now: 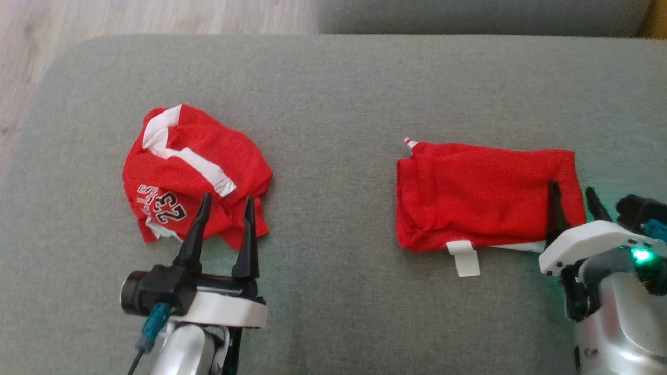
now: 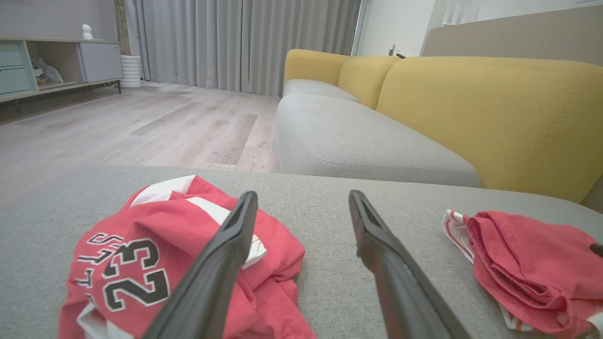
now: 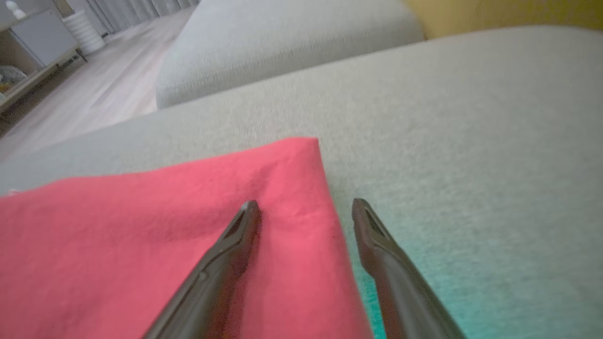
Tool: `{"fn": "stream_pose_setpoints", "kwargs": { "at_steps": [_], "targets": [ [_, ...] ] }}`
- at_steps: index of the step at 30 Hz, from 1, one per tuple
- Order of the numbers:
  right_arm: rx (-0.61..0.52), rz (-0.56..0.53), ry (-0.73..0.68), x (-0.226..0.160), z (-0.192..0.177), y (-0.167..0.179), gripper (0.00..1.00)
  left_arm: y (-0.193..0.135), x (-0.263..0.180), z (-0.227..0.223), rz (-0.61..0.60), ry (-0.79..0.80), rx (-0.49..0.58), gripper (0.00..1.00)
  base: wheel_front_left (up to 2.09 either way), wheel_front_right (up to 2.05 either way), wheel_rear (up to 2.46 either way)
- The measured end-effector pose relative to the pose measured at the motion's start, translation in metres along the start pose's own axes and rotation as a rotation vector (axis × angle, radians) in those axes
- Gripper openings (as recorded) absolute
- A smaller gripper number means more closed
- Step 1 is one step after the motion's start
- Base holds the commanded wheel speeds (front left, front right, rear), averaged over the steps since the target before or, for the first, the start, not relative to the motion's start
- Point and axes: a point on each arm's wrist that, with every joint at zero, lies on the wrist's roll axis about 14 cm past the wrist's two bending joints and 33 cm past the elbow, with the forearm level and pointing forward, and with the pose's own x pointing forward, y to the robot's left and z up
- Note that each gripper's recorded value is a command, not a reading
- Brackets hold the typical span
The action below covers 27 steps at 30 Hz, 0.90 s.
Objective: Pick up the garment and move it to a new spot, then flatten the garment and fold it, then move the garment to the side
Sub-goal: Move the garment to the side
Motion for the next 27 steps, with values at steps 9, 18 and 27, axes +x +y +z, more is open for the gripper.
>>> {"fn": "stream_pose_setpoints", "kwargs": {
  "at_steps": [9, 18, 27],
  "targets": [
    [-0.019, 0.021, 0.134, 0.021, -0.03, 0.011, 0.0, 0.005, 0.002, -0.006, 0.019, 0.019, 0.005, 1.0, 0.0, 0.0, 0.0],
    [-0.209, 0.037, 0.099, 0.01, -0.009, 0.007, 0.0, -0.007, 0.003, 0.003, -0.016, -0.008, 0.002, 1.0, 0.0, 0.0, 0.0],
    [-0.519, -0.128, 0.063, -0.003, 0.063, -0.099, 0.0, -0.017, 0.009, 0.003, -0.042, -0.009, -0.01, 1.0, 0.0, 0.0, 0.0]
  ]
}}
